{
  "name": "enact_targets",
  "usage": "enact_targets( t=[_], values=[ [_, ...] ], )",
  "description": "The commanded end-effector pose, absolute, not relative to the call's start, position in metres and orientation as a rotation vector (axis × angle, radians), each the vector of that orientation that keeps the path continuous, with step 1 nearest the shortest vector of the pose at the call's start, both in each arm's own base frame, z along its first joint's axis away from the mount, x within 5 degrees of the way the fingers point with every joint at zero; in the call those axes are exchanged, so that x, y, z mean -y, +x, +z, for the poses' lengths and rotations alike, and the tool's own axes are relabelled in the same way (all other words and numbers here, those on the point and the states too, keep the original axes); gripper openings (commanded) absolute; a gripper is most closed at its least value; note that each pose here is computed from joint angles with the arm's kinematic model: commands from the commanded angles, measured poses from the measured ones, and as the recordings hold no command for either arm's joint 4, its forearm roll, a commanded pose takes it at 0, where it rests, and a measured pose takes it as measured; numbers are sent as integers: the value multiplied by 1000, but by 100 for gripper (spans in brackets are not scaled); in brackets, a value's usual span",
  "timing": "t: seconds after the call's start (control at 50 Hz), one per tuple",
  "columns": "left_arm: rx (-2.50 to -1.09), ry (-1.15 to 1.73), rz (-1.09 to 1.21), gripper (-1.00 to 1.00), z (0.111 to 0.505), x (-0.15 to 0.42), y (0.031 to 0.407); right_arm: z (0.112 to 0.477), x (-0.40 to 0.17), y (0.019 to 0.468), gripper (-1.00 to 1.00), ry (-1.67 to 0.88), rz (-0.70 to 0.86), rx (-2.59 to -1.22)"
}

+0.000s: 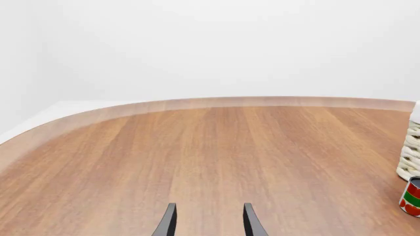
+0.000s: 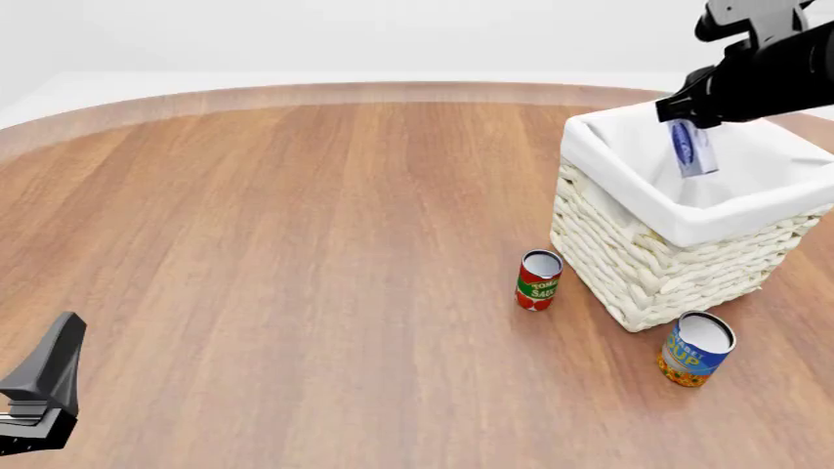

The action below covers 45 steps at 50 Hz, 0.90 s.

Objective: Pick up the alphabet soup and the cream cheese box, and put them in the basket.

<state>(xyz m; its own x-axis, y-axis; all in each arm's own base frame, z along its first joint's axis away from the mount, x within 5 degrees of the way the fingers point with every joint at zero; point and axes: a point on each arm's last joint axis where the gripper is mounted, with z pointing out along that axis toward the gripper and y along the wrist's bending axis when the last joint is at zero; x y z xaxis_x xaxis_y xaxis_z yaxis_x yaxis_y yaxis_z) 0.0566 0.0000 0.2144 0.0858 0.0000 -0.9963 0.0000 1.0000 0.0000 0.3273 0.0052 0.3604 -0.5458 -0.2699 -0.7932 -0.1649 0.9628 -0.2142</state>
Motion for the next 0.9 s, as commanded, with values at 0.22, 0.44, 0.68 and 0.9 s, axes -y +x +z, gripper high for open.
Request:
enact_targets(
  t=[0.22,0.44,0.68,0.9],
  values=[
    [-1485,0,0,100,214,0,57,347,-1,333,-100,-267,-139,-2148],
    [-1485,0,0,100,214,0,57,346,1,337,-100,-242,-136,-2127],
    [-1485,0,0,100,214,0,57,335,8,346,-100,-212,-144,-2117],
    [-1485,0,0,100,214,0,57,319,18,355,-100,-182,-160,-2134]
  ],
)
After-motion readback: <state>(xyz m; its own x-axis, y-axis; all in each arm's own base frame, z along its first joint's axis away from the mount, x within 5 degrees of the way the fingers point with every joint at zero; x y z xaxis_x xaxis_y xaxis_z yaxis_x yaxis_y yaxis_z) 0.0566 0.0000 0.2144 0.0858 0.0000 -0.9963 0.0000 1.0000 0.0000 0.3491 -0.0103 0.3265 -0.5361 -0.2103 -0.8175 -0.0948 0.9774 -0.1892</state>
